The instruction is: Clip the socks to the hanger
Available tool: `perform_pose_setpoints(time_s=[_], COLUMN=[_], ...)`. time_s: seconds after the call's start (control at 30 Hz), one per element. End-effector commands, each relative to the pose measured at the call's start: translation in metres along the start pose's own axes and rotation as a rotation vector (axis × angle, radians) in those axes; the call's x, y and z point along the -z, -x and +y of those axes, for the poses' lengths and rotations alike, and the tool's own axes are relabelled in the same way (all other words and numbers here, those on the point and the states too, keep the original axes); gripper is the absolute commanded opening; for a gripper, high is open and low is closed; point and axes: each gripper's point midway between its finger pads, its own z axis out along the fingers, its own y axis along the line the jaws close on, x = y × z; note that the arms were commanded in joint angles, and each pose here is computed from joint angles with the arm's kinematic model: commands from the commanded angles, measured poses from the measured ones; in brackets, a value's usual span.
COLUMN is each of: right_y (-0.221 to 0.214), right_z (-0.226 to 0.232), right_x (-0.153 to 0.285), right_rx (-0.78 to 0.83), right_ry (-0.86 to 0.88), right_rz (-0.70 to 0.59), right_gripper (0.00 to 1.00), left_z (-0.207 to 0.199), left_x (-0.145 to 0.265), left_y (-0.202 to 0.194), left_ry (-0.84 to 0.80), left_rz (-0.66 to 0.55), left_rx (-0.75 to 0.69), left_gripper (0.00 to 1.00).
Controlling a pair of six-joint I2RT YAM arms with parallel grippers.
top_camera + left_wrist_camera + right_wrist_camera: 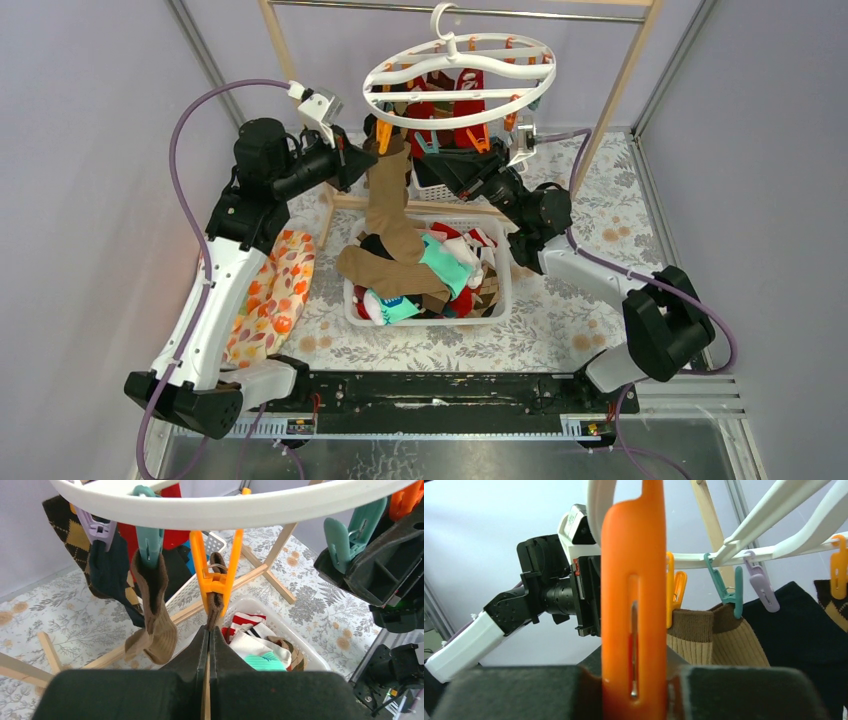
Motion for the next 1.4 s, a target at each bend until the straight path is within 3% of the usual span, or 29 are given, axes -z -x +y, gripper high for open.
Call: perform_pose_setpoints(time_s=[0.0,0.1,0.13,0.2,0.37,0.6,0.77,1.37], right_y=[0.028,0.024,0.022,0.018,0.009,0.004,-0.003,-0.019], right_z=[0.020,0.013,0.009,0.002,-0.009,-0.016,-0.015,-0.013], right_x=[-0.011,-0.015,-0.016,-0.017,-0.020,-0.035,-0.044,-0.052], right_rx=[0.116,0.165,0.177,0.205,0.289,0.369,0.374,0.398], right_ry=[0.004,-0.065,-0.091,-0.137,-0.238,-0.302,-0.304,-0.319], right_rz=[-0.071,-0.061,-0.059,-0.052,-0.046,-0.062,-0.069,-0.041], right_gripper=[0.05,0.00,0.00,0.00,0.00,0.00,0.00,0.00], left_z=[0.010,0.024,0.028,0.030,0.012,-0.038,-0.045,-0.027], left_x=[0.002,-0.004,-0.005,-0.006,0.004,0.019,0.009,-0.025], left_y=[0.028,0.035,0.036,0.035,0.034,0.048,0.058,0.073], left_ry=[0.055,0.112,0.131,0.140,0.091,-0.088,-0.153,-0.145], left_rz=[-0.075,-0.094,-0.095,-0.087,-0.065,-0.077,-0.090,-0.128], left_rx=[-0.105,-0.139,-0.139,-0.134,-0.008,0.225,0.320,0.379], left_gripper=[0.00,0.00,0.06,0.38,0.64,0.72,0.74,0.60])
